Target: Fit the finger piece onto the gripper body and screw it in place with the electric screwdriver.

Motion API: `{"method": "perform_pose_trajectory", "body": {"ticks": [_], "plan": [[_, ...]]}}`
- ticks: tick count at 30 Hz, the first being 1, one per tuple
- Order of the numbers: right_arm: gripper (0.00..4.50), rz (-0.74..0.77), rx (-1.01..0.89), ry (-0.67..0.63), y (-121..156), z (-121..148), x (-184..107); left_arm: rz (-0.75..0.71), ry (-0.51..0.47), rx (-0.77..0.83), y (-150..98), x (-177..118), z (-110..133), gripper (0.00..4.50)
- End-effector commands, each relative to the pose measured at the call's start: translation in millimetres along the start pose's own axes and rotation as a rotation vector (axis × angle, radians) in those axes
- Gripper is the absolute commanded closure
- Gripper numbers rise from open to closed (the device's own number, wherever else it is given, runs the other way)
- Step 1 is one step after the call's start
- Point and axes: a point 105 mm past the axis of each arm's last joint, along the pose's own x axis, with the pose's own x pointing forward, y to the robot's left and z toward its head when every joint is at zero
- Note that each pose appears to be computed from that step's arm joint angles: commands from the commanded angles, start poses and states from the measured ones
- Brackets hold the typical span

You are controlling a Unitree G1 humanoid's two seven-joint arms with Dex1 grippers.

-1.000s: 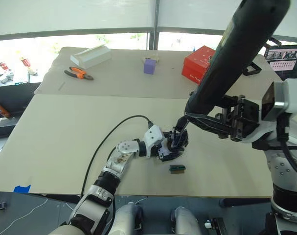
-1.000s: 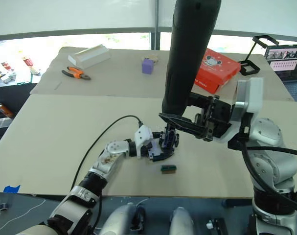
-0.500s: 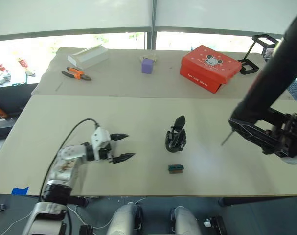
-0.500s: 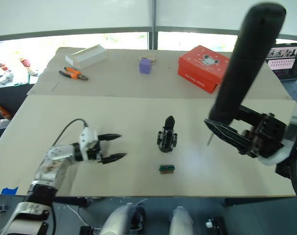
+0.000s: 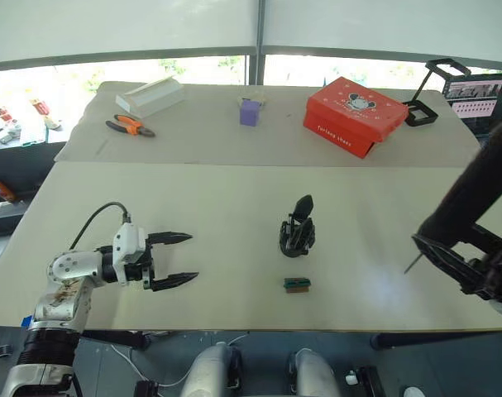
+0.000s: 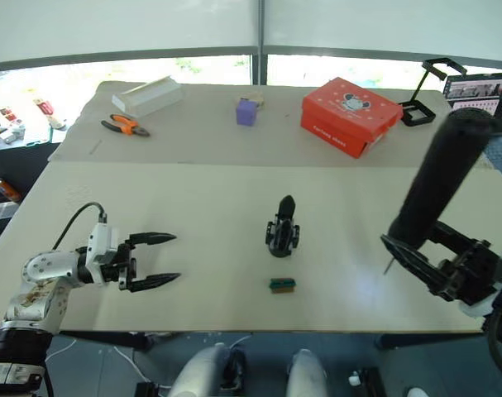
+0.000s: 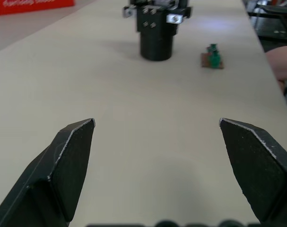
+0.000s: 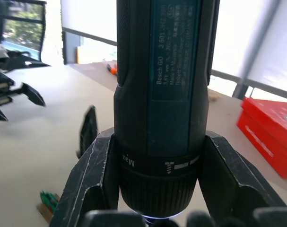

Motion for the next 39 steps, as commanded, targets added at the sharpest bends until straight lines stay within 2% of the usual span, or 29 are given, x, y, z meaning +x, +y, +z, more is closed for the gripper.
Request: {"method": "perform_pose_trajectory", "body": {"ticks": [1,3,7,10,12,19,26,39], "plan": [[2.56,0.100,-0.022,-0.101,22,20,24,-0.092,-0.042,0.068,-10,24,21,0.04],[2.56,0.147,0.004,-0.145,36,22,39,-0.140,-0.051,0.054,-19,42,22,0.04],[2.56,0.244,0.047,-0.188,60,20,59,-0.210,-0.020,-0.031,-34,75,7,0.04],[2.56,0.278,0.068,-0.211,69,16,68,-0.183,-0.035,-0.013,-32,97,6,0.04],[2.56,0.297,0.068,-0.219,73,12,72,-0.198,-0.002,-0.016,-35,109,-1,0.04],[2.56,0.360,0.040,-0.231,88,-8,81,-0.233,0.013,-0.006,-40,144,-4,0.04],[2.56,0.366,0.027,-0.234,90,-19,82,-0.248,0.034,-0.004,-40,162,-11,0.04],[2.56,0.340,0.002,-0.217,84,-21,80,-0.265,0.057,-0.016,-49,166,-18,0.04]]}}
